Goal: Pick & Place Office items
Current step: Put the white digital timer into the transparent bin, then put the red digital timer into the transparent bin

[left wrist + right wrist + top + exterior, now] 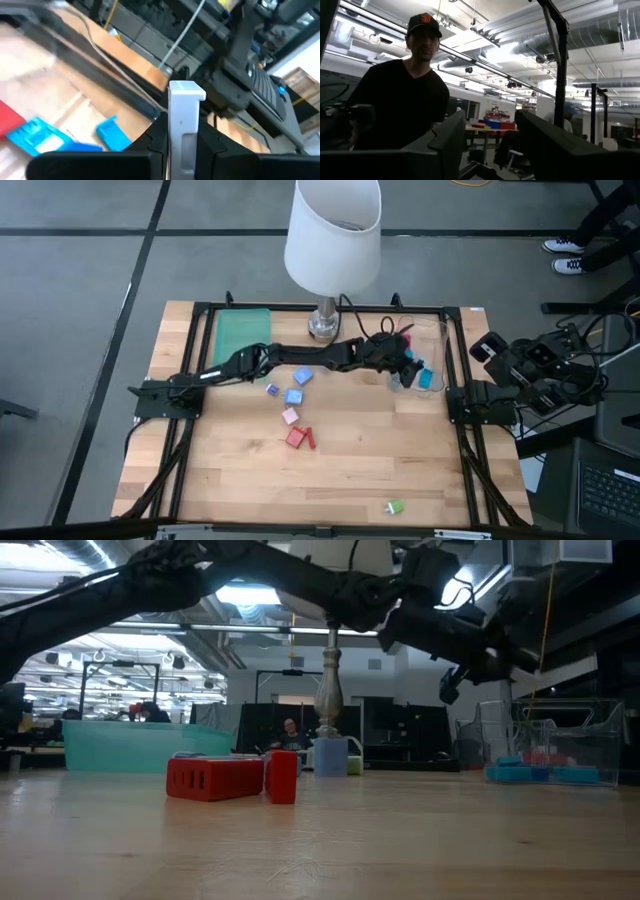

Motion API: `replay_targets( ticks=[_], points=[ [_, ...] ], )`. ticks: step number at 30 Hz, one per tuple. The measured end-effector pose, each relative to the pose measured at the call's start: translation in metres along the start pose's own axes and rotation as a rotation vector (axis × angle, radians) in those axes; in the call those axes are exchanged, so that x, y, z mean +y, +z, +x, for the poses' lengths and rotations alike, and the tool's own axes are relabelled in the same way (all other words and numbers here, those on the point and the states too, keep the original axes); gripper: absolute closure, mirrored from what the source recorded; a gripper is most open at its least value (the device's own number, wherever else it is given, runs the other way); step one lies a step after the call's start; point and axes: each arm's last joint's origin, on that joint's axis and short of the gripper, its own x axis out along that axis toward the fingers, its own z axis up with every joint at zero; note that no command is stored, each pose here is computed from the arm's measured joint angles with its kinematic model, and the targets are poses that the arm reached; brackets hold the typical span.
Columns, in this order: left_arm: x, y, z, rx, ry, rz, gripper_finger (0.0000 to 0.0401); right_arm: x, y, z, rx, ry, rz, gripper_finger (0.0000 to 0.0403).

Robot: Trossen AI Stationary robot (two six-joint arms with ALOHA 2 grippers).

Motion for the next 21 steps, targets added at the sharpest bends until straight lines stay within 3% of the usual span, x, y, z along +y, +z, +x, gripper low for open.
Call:
replay_targets(
  ticks=[3, 7, 12, 18, 21],
  points=[
    [0.008, 0.006, -0.001, -0.024, 0.021, 0.002, 0.0343, 0.000, 0.000, 0.000, 0.000, 0.000, 0.016, 0.0215],
    [0.013, 0.010, -0.001, -0.028, 0.021, -0.011, 0.0281, 0.000, 0.000, 0.000, -0.002, -0.003, 0.016, 0.0215],
    [-0.003, 0.004, 0.000, -0.037, -0.039, -0.001, 0.0223, 0.000, 0.000, 0.000, -0.005, -0.010, 0.014, 0.0215],
    [-0.026, -0.017, 0.003, 0.003, -0.074, 0.011, 0.0203, -0.001, 0.000, 0.000, -0.009, -0.020, 0.009, 0.0215],
    [-0.039, -0.028, 0.003, 0.041, -0.109, -0.061, 0.0203, -0.001, 0.000, 0.000, -0.009, -0.020, -0.003, 0.0215]
  ],
)
